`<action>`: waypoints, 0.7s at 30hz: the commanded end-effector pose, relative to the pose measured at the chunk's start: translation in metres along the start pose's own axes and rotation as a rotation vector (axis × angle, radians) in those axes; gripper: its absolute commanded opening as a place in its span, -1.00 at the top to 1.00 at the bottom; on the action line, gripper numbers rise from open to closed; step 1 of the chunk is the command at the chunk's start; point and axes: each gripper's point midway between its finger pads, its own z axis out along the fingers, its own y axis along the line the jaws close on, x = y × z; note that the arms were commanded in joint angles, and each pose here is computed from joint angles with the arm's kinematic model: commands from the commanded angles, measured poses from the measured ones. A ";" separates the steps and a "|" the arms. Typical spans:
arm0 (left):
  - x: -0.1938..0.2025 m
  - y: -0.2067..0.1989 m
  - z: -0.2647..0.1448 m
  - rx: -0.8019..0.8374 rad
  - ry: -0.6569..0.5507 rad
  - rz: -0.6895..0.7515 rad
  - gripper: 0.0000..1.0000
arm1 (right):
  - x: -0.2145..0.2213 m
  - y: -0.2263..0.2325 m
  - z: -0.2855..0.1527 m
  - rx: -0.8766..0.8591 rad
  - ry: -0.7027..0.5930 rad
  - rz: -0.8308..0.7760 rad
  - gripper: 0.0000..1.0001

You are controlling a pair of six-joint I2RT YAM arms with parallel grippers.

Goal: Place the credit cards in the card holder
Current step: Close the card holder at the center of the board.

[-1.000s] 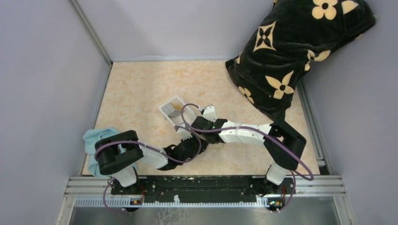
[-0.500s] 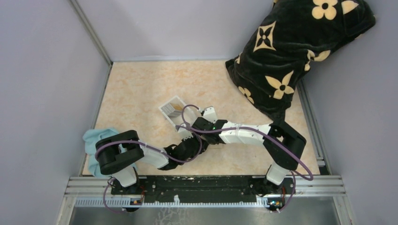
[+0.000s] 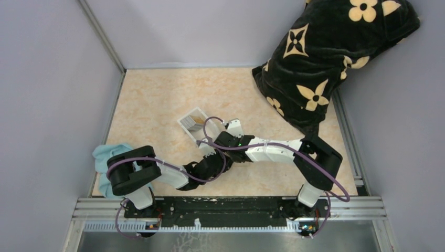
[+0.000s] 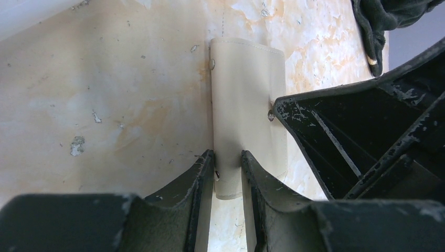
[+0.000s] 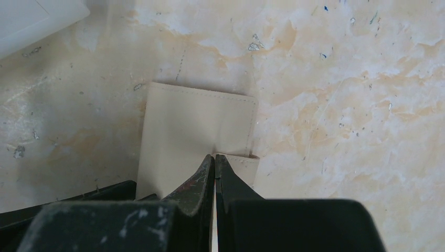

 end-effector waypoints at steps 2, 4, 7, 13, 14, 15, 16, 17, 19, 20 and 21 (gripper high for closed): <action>0.019 0.032 -0.001 -0.082 0.069 0.071 0.33 | -0.013 -0.001 0.001 0.012 -0.061 0.051 1.00; 0.019 0.032 -0.001 -0.083 0.072 0.071 0.33 | -0.012 -0.003 0.002 0.019 -0.063 0.050 1.00; 0.019 0.032 -0.001 -0.083 0.071 0.070 0.33 | -0.013 -0.002 0.002 0.019 -0.066 0.048 1.00; 0.020 0.031 0.000 -0.082 0.072 0.069 0.33 | -0.011 -0.001 0.004 0.012 -0.066 0.055 1.00; 0.020 0.032 -0.001 -0.083 0.072 0.069 0.33 | -0.010 -0.001 0.004 0.011 -0.065 0.055 1.00; 0.020 0.032 -0.001 -0.083 0.072 0.069 0.33 | -0.009 -0.001 0.004 0.009 -0.064 0.056 1.00; 0.020 0.031 -0.001 -0.082 0.073 0.068 0.33 | -0.008 -0.001 0.004 0.009 -0.063 0.057 1.00; 0.020 0.032 -0.001 -0.082 0.072 0.069 0.33 | -0.007 -0.001 0.004 0.011 -0.062 0.057 1.00; 0.020 0.032 -0.001 -0.083 0.072 0.069 0.34 | -0.004 0.000 0.004 0.012 -0.059 0.055 1.00; 0.020 0.032 -0.001 -0.083 0.071 0.069 0.34 | -0.003 0.000 0.004 0.012 -0.057 0.056 1.00; 0.020 0.032 -0.001 -0.084 0.071 0.068 0.33 | -0.001 0.000 0.003 0.014 -0.056 0.055 1.00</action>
